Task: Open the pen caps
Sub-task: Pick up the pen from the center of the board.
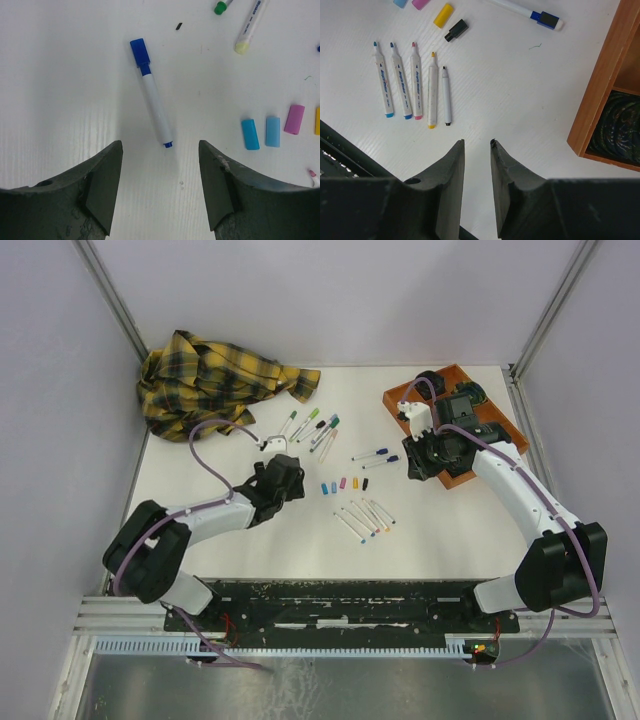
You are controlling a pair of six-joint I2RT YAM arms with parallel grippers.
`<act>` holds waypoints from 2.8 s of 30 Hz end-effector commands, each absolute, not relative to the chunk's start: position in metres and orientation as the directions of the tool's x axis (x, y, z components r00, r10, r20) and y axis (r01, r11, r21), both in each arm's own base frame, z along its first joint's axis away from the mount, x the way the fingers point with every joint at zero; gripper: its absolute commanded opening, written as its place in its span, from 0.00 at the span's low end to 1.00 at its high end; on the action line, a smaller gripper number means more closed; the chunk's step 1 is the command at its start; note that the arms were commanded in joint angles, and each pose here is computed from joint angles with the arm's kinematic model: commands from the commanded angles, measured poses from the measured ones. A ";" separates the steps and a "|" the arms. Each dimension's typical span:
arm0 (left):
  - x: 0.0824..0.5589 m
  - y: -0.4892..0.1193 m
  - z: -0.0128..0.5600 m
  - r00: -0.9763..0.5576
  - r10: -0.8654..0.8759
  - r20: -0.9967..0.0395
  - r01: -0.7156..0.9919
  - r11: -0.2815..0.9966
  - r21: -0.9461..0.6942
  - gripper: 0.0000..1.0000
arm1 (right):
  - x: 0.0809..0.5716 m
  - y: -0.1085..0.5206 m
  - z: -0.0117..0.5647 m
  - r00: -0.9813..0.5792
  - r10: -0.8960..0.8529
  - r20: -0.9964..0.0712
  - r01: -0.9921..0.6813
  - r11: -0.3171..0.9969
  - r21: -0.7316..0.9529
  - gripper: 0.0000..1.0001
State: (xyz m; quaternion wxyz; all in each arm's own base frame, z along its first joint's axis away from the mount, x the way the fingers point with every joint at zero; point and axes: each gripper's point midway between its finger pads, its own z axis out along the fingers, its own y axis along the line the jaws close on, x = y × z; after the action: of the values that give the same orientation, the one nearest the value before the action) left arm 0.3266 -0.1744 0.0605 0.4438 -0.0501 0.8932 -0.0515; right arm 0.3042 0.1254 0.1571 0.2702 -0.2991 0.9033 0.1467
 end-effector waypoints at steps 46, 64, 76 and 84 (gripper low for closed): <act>0.308 -0.253 0.159 -0.494 -0.374 -0.785 0.337 0.750 -0.569 0.03 | 0.268 0.196 0.203 -0.636 -0.289 -0.716 -0.733 0.516 0.443 0.34; 0.232 -0.307 0.285 -0.265 -0.723 -0.638 0.684 0.326 -0.653 0.03 | 0.250 0.241 0.266 -0.551 0.135 -0.824 -0.810 0.152 0.567 0.49; 0.230 -0.315 0.300 -0.203 -0.765 -0.611 0.721 0.305 -0.622 0.03 | 0.223 0.262 0.273 -0.532 0.099 -0.841 -0.843 0.034 0.537 0.50; 0.227 -0.317 0.304 -0.201 -0.766 -0.610 0.734 0.295 -0.611 0.03 | 0.215 0.273 0.257 -0.528 0.019 -0.849 -0.848 0.043 0.528 0.50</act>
State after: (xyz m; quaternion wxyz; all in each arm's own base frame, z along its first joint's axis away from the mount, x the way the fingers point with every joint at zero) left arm 0.2286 -0.3215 0.2744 0.6021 -0.0123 0.5426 -0.5856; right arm 0.2184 0.2698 0.2496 0.3398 -0.2959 0.6412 0.6212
